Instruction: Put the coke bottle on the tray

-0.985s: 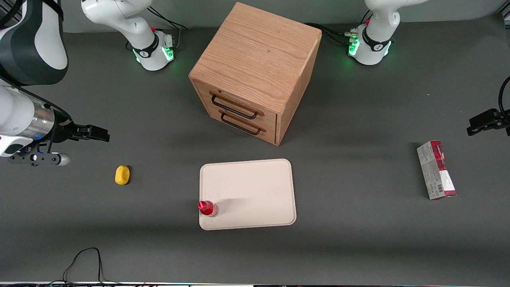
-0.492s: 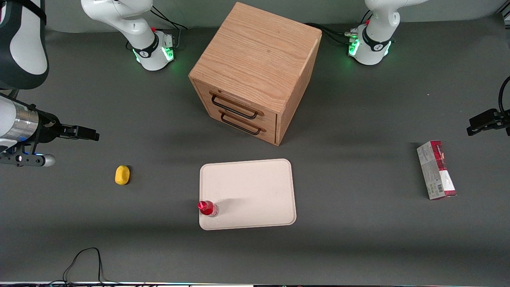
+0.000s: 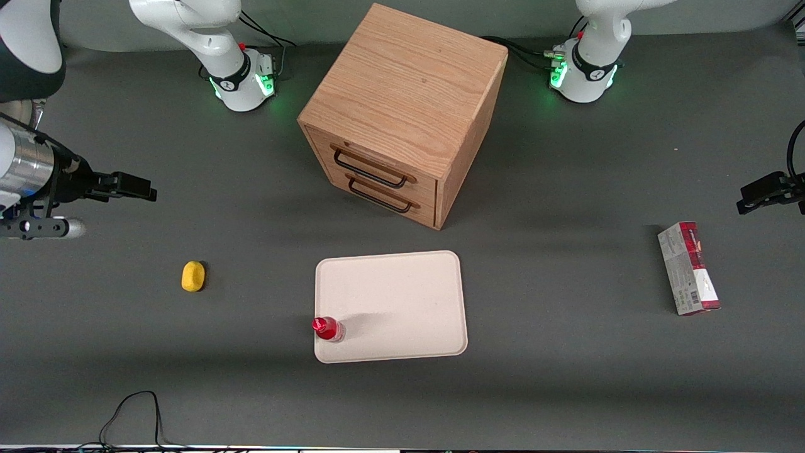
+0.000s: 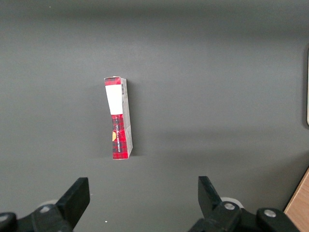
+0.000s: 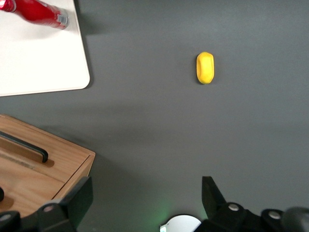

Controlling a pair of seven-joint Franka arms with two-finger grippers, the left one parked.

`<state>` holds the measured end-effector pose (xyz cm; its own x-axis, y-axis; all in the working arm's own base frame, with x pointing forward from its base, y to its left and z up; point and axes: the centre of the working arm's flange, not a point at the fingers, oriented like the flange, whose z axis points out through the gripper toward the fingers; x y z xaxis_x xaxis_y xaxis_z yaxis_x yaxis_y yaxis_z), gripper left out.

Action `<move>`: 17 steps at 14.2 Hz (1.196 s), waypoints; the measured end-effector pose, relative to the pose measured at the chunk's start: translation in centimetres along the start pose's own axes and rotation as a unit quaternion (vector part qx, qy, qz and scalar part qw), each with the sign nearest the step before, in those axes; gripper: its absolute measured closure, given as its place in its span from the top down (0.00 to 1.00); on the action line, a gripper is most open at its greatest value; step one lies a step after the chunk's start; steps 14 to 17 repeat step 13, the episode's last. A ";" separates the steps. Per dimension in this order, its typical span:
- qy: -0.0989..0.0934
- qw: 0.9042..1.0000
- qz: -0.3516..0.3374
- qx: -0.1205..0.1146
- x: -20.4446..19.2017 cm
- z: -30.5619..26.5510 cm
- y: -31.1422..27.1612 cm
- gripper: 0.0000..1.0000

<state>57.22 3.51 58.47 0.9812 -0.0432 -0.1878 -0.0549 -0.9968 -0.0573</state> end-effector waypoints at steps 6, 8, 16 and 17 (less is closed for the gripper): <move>0.001 1.000 0.001 -0.004 -3.4 -0.3 0.2 1.00; 0.006 1.000 0.006 -0.003 -3.8 0.0 0.7 1.00; 0.009 1.000 0.013 0.000 -4.3 -0.3 1.7 1.00; 0.009 1.000 0.013 0.000 -4.3 -0.3 1.7 1.00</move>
